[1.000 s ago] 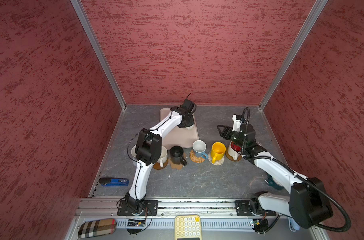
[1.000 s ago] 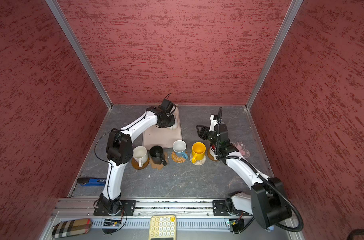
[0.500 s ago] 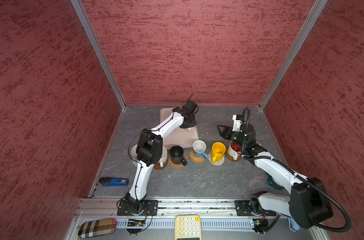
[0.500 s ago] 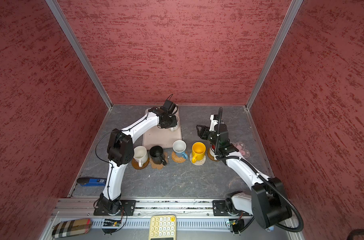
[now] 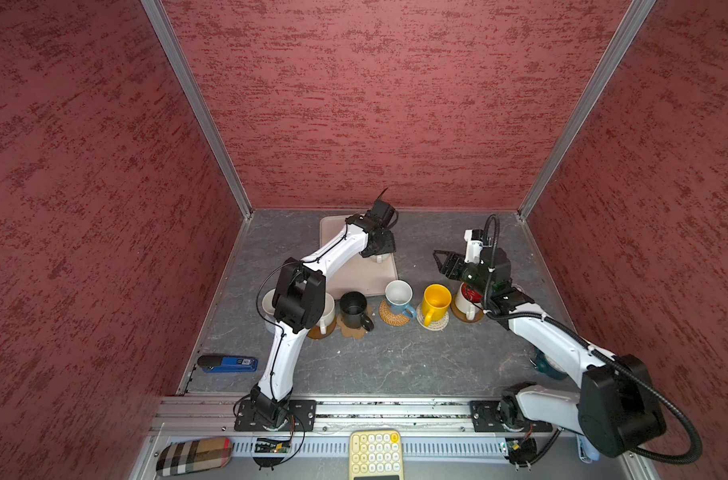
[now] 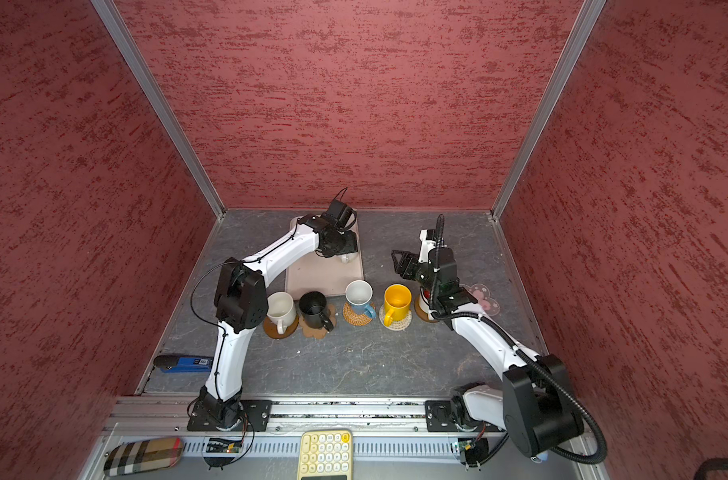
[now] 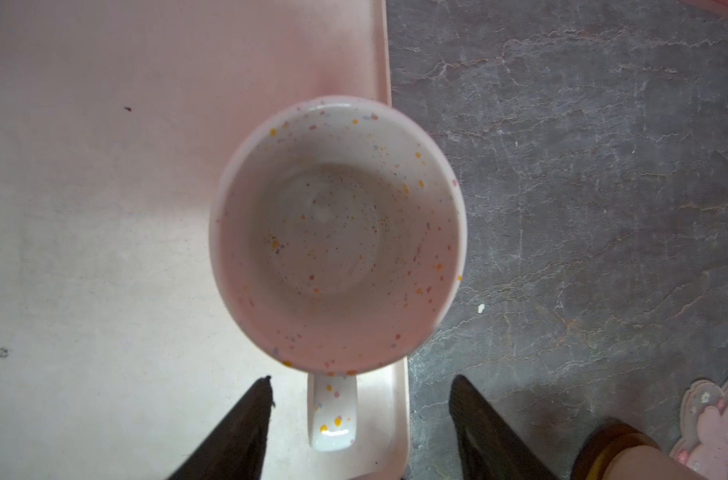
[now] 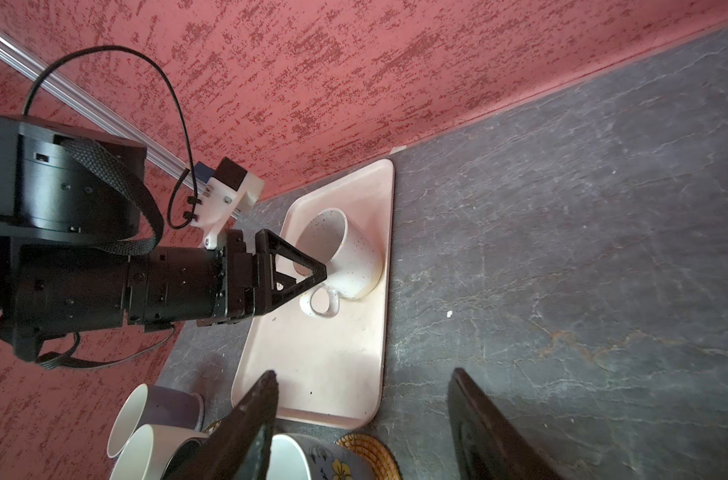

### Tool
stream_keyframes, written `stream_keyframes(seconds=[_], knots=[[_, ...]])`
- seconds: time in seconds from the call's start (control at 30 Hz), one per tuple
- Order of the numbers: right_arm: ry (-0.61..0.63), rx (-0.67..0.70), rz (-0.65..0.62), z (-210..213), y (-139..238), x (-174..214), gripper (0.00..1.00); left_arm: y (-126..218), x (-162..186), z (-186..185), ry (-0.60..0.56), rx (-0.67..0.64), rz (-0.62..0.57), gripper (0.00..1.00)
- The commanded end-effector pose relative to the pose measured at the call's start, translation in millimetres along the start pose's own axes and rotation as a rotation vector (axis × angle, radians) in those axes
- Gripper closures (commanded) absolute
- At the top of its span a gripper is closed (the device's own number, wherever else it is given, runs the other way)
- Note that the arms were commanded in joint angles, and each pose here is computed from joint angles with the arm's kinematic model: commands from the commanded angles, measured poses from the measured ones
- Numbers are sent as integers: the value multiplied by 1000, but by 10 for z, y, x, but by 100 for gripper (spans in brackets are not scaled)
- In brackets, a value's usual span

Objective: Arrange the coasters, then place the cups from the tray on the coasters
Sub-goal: 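Move the speckled mug across the tray toward the right gripper with the left gripper, then open the left gripper and withdraw it while the right gripper moves toward the speckled mug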

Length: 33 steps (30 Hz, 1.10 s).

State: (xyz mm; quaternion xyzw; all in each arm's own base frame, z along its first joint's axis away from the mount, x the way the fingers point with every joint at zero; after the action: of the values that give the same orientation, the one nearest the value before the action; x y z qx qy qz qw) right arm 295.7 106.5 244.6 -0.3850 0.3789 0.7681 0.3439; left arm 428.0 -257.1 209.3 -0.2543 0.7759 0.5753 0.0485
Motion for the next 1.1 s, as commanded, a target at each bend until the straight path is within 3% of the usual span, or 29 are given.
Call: stream_keyframes(seconds=[0.0, 0.2, 0.47, 0.8, 1.07], knots=[[23, -4, 21, 12, -40, -57, 34, 384, -98, -93, -51, 75, -73, 27], [67, 64, 90, 5, -98, -92, 30, 813, -99, -89, -133, 133, -135, 17], [99, 189, 193, 29, -213, -120, 25, 1335, 8, 218, -133, 206, -238, 9], [117, 239, 216, 279, -367, -224, 23, 1702, 199, 788, -92, 258, -275, 0], [99, 262, 241, 455, -683, -179, 21, 1787, 409, 1158, -26, 222, -269, 0]])
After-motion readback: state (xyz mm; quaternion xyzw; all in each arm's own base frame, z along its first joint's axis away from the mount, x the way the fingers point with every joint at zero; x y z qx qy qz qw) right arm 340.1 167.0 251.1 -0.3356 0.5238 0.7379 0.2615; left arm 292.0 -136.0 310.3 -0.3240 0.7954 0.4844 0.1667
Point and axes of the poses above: each gripper's point midway between its finger pads, its own y axis back along the fingers, its own z axis along the line the jaws close on, x = y × z, the point moved 10 cm from there along y, back along the fingers, and after that the axes turned 12 degrees about y, right-handed, at the moved point
